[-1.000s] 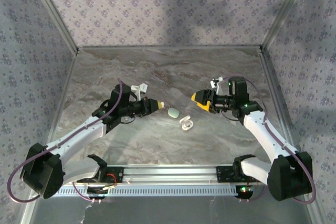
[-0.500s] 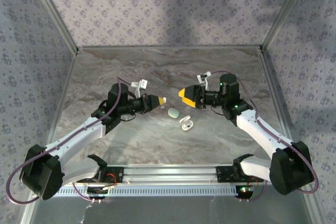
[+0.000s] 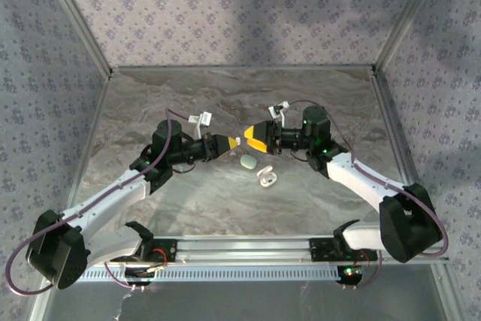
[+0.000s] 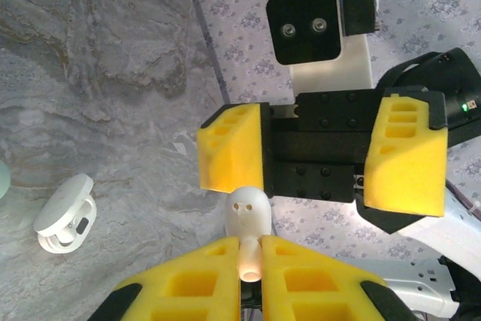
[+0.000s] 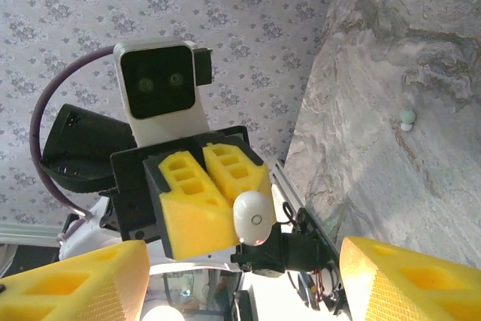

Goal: Insert the wireless bluetooth earbuds into the charging case

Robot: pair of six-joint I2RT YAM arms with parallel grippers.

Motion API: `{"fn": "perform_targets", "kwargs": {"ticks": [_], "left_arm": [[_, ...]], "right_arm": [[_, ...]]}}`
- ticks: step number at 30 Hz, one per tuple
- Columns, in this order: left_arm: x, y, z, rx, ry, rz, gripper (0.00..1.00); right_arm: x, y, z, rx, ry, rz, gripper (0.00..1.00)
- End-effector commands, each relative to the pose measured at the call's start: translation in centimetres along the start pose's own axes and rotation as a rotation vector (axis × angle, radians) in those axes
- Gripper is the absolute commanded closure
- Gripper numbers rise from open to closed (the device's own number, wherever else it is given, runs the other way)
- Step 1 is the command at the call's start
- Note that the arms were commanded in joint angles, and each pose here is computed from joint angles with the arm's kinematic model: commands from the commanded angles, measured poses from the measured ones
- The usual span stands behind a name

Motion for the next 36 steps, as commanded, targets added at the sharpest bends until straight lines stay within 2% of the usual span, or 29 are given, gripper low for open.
{"fn": "perform_targets", "kwargs": {"ticks": [1, 7, 23, 36], "left_arm": [[-1.6, 0.2, -0.4, -0.014, -0.065, 0.035, 0.86], [-1.7, 0.2, -0.5, -0.017, -0.068, 0.038, 0.86], [-1.8, 0.1, -0.6, -0.026, -0.07, 0.046, 0.86], [-1.6, -0.1, -0.8, -0.028, -0.063, 0.043, 0.86]], "right_arm": [[2.1, 0.2, 0.6, 0.033, 0.068, -0.031, 0.32], [2.4, 0.0, 1.5, 0.076, 0.074, -0.009, 0.39], [1.4, -0.5, 2.3, 0.128, 0.052, 0.04, 0.47], [1.5, -0.9, 2.7, 0.157, 0.047, 0.038, 0.6]]}}
Point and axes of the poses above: each hand's point on the last joint's axis, 136 mm out from that joint toward the fingers, its own z axis out along the fingers, its own x axis along the line the jaws close on, y = z × x, the point moved 5 cm from there along -z, back along the fingers, and after that the axes turned 9 degrees about z, right-handed, at the moved point
